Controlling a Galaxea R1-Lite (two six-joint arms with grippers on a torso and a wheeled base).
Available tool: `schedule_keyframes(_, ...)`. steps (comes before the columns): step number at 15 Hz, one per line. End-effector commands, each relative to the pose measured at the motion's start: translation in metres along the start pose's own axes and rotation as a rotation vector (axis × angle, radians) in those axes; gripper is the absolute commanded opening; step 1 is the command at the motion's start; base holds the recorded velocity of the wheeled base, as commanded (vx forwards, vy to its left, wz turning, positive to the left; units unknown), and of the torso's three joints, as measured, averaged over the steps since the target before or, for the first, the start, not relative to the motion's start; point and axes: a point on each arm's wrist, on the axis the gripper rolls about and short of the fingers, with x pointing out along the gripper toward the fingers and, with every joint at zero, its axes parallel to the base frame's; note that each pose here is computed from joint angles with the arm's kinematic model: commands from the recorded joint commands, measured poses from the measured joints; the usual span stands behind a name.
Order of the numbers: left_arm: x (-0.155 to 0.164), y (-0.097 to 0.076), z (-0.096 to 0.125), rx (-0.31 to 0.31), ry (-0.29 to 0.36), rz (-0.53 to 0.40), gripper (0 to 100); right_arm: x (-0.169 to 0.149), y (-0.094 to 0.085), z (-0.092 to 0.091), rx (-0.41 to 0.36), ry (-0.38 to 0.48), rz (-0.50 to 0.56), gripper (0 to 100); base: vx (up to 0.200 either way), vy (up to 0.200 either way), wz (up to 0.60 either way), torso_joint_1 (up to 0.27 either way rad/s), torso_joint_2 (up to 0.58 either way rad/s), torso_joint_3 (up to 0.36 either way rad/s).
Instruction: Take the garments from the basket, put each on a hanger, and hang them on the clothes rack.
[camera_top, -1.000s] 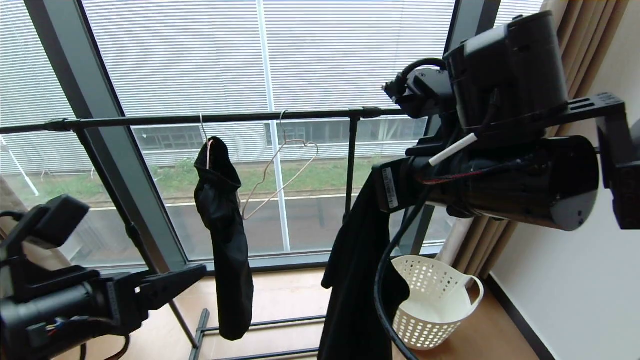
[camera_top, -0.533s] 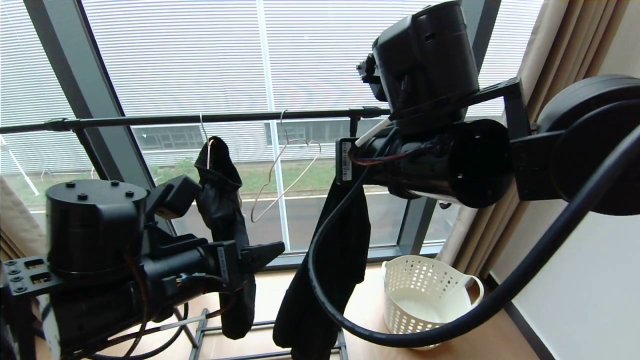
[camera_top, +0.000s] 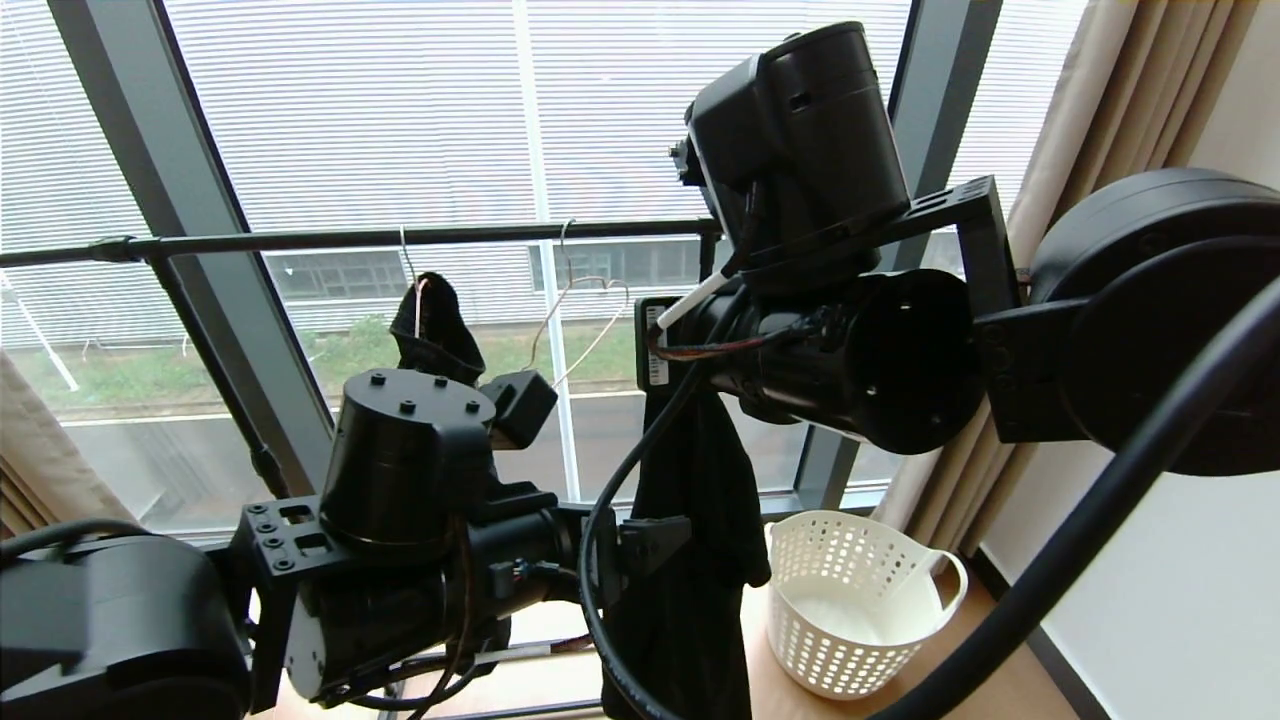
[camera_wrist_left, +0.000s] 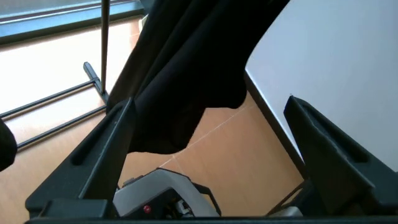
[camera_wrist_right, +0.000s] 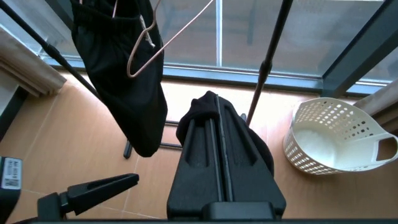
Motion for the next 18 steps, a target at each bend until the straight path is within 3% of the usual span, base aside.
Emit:
schedule_keyframes(1, 0.018, 0.000, -0.002, 0.002, 0.024, 0.017, 100, -0.002, -0.001, 0.001, 0.001, -0.005, -0.004, 0, 0.000, 0.000, 0.00, 0.000, 0.00, 0.000)
schedule_keyframes(6, 0.044, 0.000, 0.004, -0.001, 0.017, 0.043, 100, -0.011, -0.005, 0.007, 0.011, -0.023, -0.006, 0, 0.000, 0.000, 0.00, 0.000, 0.00, 0.000)
schedule_keyframes(10, 0.061, 0.012, 0.002, -0.008, 0.020, 0.124, 100, -0.011, -0.004, 0.006, 0.009, -0.022, -0.003, 0, 0.000, 0.000, 0.00, 0.000, 0.00, 0.000)
schedule_keyframes(18, 0.060, 0.027, 0.004, -0.025, 0.005, 0.194, 100, -0.011, -0.004, 0.007, 0.010, -0.024, -0.002, 0, 0.000, 0.000, 0.00, 0.000, 0.00, 0.000)
